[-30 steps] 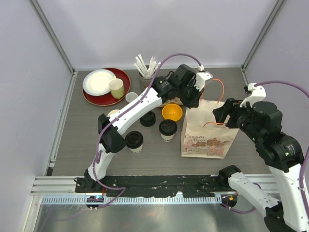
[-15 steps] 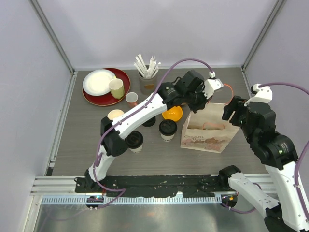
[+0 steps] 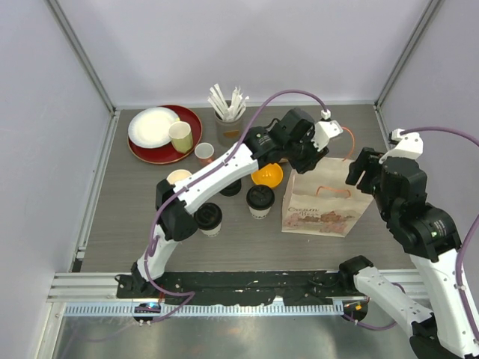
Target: Pack the takeout coffee
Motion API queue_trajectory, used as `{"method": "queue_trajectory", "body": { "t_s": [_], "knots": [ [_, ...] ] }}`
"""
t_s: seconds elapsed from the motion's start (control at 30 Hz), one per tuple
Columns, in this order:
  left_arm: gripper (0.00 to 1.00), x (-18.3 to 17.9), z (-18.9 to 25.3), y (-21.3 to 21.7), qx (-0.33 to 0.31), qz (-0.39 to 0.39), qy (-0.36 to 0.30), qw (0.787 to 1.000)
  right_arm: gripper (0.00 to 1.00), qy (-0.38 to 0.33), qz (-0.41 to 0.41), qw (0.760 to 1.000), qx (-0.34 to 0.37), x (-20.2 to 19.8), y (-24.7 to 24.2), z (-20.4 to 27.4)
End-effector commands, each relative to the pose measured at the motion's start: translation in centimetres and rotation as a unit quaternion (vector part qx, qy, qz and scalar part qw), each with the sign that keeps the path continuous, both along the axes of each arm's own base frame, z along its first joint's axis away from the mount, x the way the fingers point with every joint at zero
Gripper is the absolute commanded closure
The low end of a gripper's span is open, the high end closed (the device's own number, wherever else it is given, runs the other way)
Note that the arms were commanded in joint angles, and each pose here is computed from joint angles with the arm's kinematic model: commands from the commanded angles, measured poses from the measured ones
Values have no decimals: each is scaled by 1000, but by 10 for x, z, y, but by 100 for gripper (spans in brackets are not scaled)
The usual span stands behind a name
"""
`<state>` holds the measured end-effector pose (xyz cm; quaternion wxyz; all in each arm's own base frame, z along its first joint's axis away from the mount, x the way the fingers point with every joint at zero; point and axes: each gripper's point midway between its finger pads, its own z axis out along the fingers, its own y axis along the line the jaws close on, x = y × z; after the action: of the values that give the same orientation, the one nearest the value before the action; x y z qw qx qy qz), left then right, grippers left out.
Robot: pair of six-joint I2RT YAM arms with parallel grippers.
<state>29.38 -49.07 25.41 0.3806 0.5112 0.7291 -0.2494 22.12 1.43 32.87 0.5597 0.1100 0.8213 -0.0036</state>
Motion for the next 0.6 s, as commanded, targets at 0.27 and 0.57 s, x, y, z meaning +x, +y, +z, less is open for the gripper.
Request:
{"method": "queue_trajectory", "body": {
  "t_s": [0.27, 0.57],
  "knots": [
    [25, 0, 90, 20, -61, 21, -54, 996, 32, -96, 74, 991, 51, -4, 24, 73],
    [6, -16, 143, 66, -90, 36, -49, 994, 30, -125, 234, 962, 70, 4, 84, 121]
  ]
}}
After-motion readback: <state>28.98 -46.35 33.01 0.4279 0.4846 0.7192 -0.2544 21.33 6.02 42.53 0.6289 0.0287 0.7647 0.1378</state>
